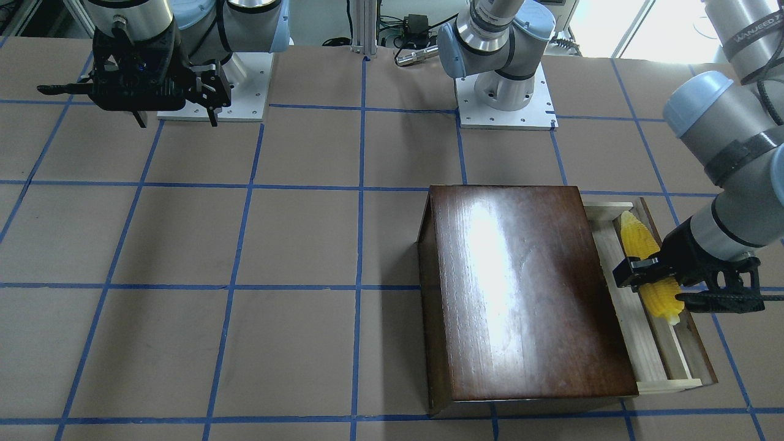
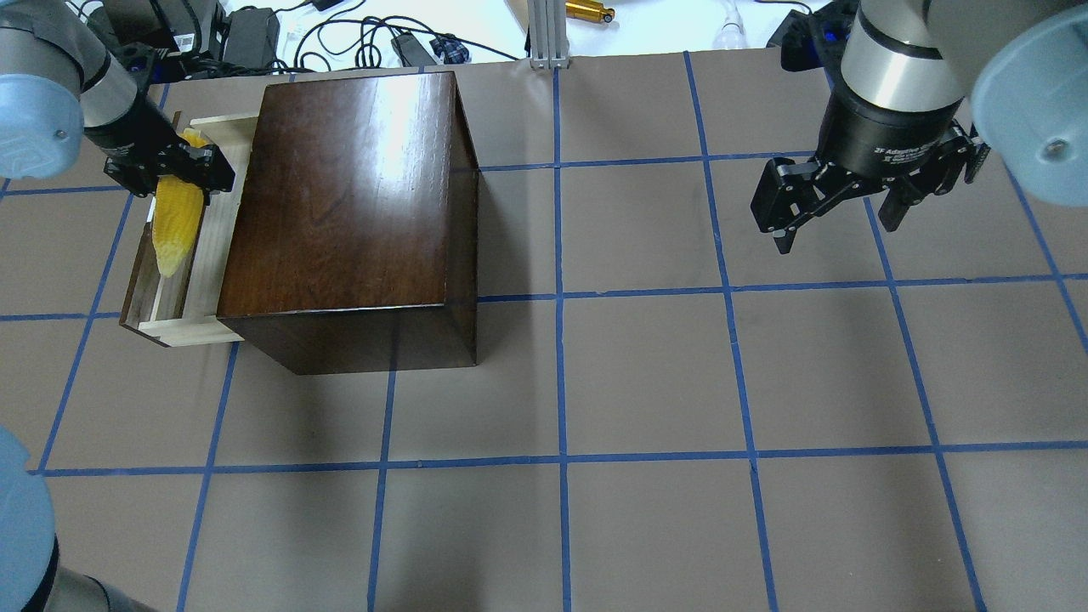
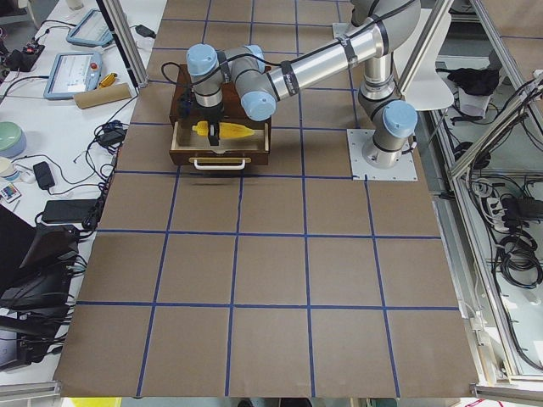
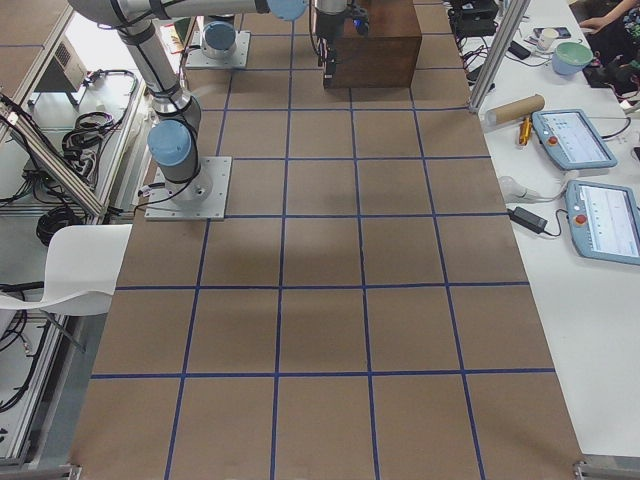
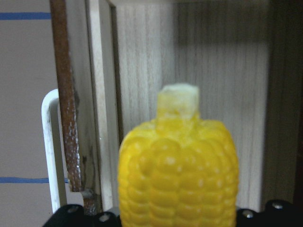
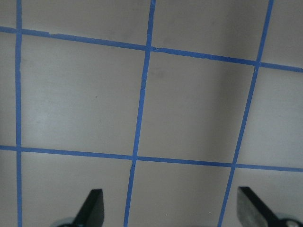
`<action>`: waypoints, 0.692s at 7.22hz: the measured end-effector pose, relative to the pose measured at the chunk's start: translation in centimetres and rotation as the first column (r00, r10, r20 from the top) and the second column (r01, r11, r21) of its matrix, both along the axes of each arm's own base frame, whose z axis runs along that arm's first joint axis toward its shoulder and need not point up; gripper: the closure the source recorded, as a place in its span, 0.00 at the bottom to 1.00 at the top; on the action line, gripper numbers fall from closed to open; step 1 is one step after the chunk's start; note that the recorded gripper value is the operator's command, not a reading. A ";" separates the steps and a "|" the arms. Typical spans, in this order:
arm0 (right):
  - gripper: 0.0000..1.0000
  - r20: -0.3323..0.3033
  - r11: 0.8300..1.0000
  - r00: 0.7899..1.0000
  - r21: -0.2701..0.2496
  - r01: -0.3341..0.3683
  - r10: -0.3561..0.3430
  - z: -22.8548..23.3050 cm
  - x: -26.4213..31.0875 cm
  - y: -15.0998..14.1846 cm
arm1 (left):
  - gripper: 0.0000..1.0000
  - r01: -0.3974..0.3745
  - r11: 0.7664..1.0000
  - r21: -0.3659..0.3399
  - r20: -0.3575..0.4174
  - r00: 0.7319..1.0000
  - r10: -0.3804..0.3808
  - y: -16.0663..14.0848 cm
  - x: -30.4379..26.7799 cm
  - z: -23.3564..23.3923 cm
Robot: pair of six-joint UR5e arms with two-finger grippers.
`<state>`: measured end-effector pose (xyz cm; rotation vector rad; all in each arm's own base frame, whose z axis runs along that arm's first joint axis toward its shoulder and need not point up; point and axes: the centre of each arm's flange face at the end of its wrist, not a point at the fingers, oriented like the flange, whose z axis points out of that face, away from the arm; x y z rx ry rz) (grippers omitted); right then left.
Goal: Open drawer and put corn inside
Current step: 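Lower the corn into the drawer and open the left gripper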
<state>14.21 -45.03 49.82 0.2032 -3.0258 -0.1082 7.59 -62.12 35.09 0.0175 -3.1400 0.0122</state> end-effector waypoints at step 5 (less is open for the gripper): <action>0.00 0.000 1.000 1.000 0.001 -0.001 0.001 0.0 0.0 0.0 | 0.00 0.007 1.000 0.017 0.001 1.000 -0.007 5.7 -2.5 8.9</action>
